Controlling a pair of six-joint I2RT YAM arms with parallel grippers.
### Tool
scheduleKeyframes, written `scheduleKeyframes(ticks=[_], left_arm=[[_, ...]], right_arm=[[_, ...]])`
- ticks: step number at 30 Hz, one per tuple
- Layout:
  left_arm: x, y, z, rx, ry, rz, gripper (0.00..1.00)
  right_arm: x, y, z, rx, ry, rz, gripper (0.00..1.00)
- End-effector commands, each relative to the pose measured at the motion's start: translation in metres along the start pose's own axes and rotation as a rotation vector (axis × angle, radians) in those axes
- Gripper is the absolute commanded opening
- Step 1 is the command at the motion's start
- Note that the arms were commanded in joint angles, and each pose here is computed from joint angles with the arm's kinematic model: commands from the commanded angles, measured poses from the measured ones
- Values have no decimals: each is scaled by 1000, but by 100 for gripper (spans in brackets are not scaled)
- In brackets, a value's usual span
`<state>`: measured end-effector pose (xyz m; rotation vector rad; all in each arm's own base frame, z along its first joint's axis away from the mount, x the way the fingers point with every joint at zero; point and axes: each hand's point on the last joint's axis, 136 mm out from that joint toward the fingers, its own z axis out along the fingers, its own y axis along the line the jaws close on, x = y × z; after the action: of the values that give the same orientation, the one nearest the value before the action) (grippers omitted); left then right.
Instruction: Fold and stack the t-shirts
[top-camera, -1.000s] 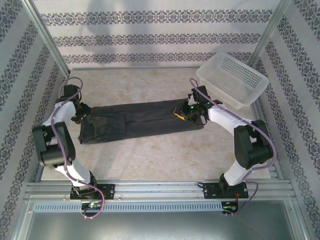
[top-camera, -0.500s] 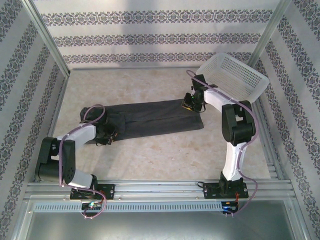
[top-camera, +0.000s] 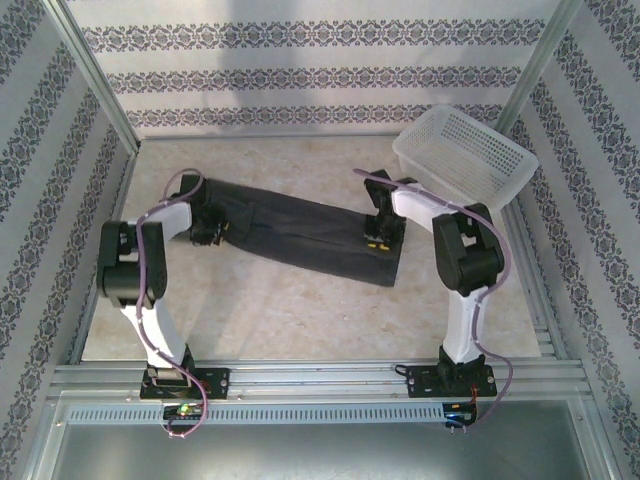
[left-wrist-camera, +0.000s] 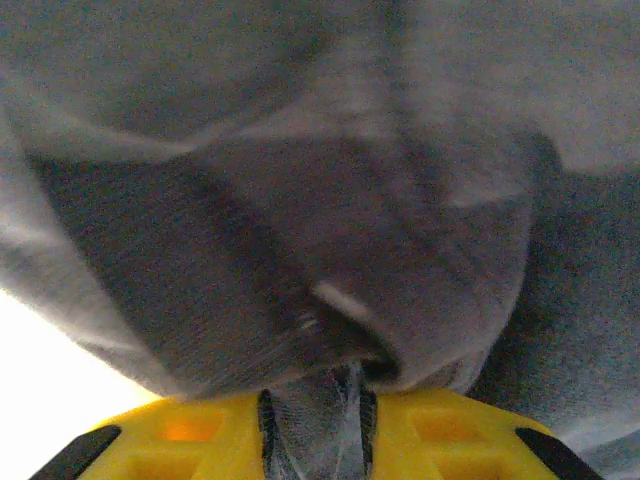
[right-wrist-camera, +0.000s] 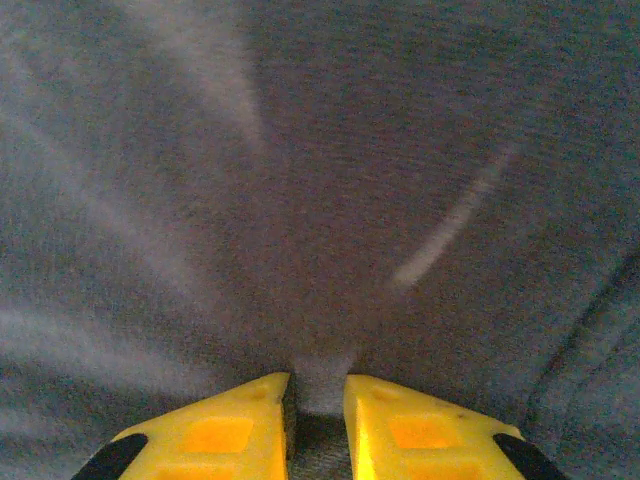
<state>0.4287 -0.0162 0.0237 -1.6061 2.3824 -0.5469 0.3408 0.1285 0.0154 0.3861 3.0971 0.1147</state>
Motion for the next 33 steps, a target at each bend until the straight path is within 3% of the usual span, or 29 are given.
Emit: scheduleKeyframes(ticks=[1, 5, 11, 17, 21, 24, 28, 33], left_arm=[[-10, -26, 36, -16, 34, 118, 31], [1, -76, 68, 2, 90, 186, 32], [49, -148, 109, 99, 170, 261, 32], [78, -197, 130, 197, 215, 316, 34], [74, -221, 97, 239, 167, 405, 41], [66, -221, 52, 213, 91, 481, 49], [68, -194, -4, 212, 21, 473, 51], [113, -110, -32, 172, 162, 468, 50]], right_arm=[[63, -34, 8, 105, 116, 70, 23], [123, -22, 19, 74, 194, 63, 23], [177, 45, 26, -73, 266, 42, 24], [184, 111, 18, -219, 298, 41, 26], [170, 119, -4, -281, 238, 56, 30], [163, 112, -28, -311, 197, 61, 32], [155, 86, -54, -340, 135, 75, 36], [153, 38, -58, -296, 101, 57, 44]])
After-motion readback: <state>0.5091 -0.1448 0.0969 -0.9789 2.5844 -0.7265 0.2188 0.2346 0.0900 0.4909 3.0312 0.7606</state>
